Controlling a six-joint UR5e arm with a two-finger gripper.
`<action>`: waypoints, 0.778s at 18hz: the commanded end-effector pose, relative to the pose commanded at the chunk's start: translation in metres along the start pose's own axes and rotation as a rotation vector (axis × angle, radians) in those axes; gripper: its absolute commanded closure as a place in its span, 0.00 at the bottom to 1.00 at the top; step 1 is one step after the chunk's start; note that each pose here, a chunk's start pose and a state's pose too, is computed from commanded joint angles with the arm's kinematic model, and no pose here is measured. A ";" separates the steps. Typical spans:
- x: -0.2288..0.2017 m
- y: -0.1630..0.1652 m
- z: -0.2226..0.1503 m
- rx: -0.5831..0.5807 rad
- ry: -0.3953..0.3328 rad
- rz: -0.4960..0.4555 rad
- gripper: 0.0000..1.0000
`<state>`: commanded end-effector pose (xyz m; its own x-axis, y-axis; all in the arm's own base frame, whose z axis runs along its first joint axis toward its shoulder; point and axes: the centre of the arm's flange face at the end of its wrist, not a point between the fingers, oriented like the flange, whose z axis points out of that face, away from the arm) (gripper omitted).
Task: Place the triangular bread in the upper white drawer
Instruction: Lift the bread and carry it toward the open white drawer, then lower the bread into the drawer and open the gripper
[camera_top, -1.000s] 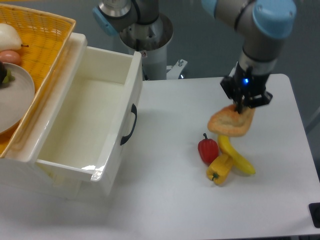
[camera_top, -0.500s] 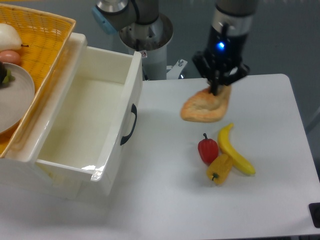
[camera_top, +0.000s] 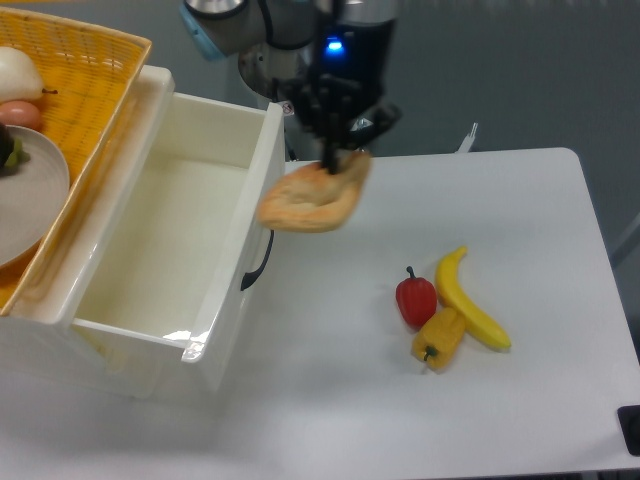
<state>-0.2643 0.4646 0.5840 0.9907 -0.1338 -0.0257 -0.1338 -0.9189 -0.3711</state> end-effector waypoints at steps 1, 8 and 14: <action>0.005 -0.004 0.003 -0.001 0.004 0.004 1.00; 0.035 -0.019 0.031 -0.029 0.057 0.046 1.00; 0.039 -0.025 0.059 -0.057 0.084 0.066 1.00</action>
<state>-0.2203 0.5047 0.5375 0.9742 -0.2234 0.0307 -0.2024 -0.9263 -0.3178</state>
